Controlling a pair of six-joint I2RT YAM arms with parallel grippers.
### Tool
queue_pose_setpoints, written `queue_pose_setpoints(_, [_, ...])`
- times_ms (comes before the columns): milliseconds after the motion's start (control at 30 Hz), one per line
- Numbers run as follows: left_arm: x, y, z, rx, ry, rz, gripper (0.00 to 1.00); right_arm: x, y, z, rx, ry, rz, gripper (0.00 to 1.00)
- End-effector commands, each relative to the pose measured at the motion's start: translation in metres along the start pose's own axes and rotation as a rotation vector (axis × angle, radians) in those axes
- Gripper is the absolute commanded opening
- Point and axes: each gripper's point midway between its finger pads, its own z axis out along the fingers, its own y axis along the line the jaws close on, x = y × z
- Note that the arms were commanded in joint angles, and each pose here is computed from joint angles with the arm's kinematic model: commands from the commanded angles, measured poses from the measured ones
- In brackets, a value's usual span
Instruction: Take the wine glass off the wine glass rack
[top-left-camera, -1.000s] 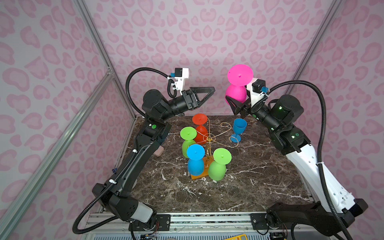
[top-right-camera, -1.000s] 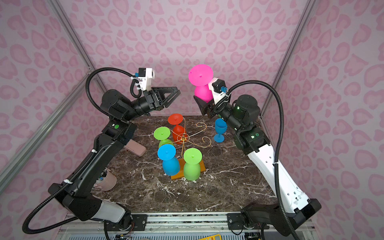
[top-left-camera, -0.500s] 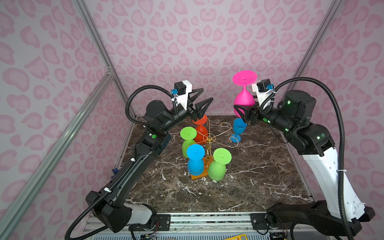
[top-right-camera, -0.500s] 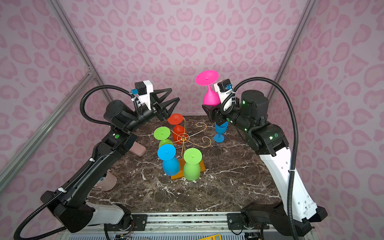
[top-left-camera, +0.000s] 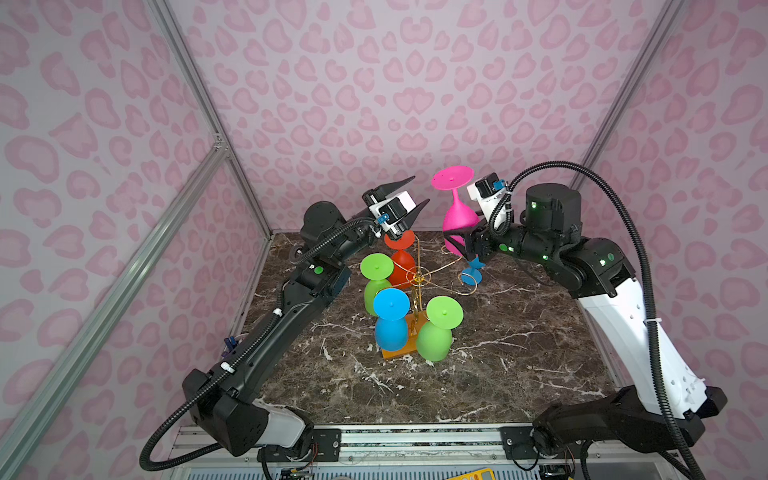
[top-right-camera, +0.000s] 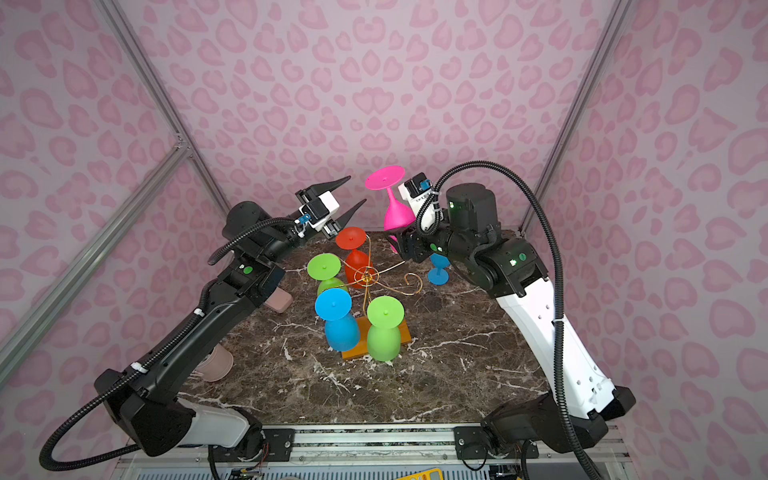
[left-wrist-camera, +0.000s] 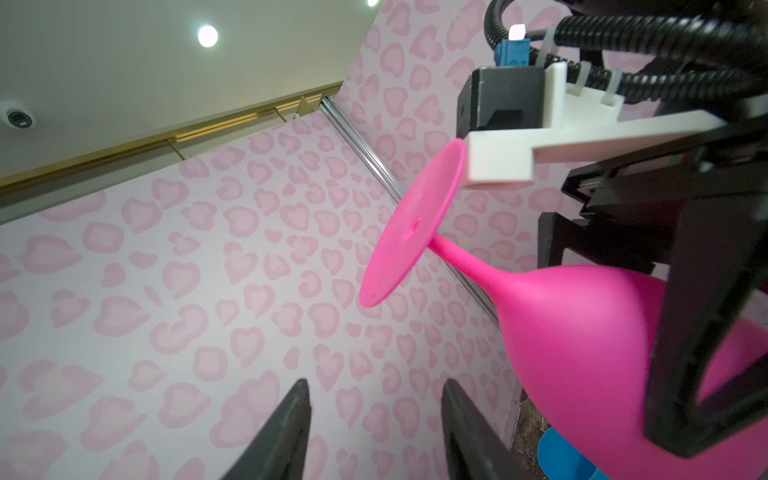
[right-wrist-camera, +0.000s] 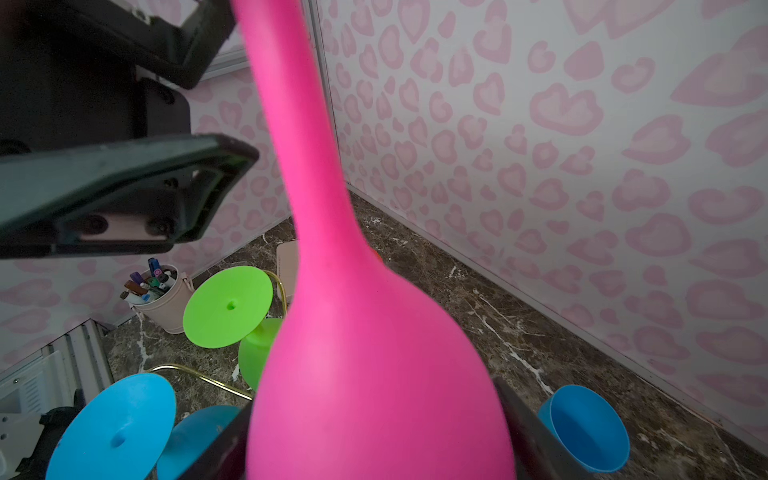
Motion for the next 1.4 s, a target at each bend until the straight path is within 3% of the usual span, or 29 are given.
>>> queue_pose_setpoints(0, [-0.016,0.006,0.002,-0.015,-0.067,0.084,0.52,0.004,0.007,0.005,-0.018,0.012,0.011,0.57])
queue_pose_setpoints(533, [-0.025,-0.008,-0.003,0.062,-0.114,0.168,0.43,0.017,0.023,0.021,-0.09,0.072,0.025,0.52])
queue_pose_setpoints(633, [-0.028,-0.009,-0.004,0.066,-0.121,0.177,0.37,0.018,0.026,0.024,-0.101,0.079,0.028,0.52])
queue_pose_setpoints(900, [-0.026,-0.005,-0.004,0.041,-0.108,0.183,0.1,0.018,0.03,0.026,-0.105,0.089,0.027,0.54])
queue_pose_setpoints(1000, [-0.026,0.0,-0.003,0.021,-0.101,0.17,0.04,0.013,0.03,0.023,-0.105,0.069,0.03,0.59])
queue_pose_setpoints(1067, [-0.026,0.009,-0.002,-0.016,-0.086,0.146,0.03,0.007,0.031,0.02,-0.109,0.042,0.035,0.69])
queue_pose_setpoints(1233, [-0.019,0.04,-0.002,-0.108,-0.031,-0.065,0.03,-0.016,0.033,-0.004,-0.13,-0.093,0.053,0.88])
queue_pose_setpoints(1367, [-0.006,0.054,-0.008,-0.181,0.01,-0.153,0.03,-0.037,0.026,-0.037,-0.122,-0.248,0.082,0.95])
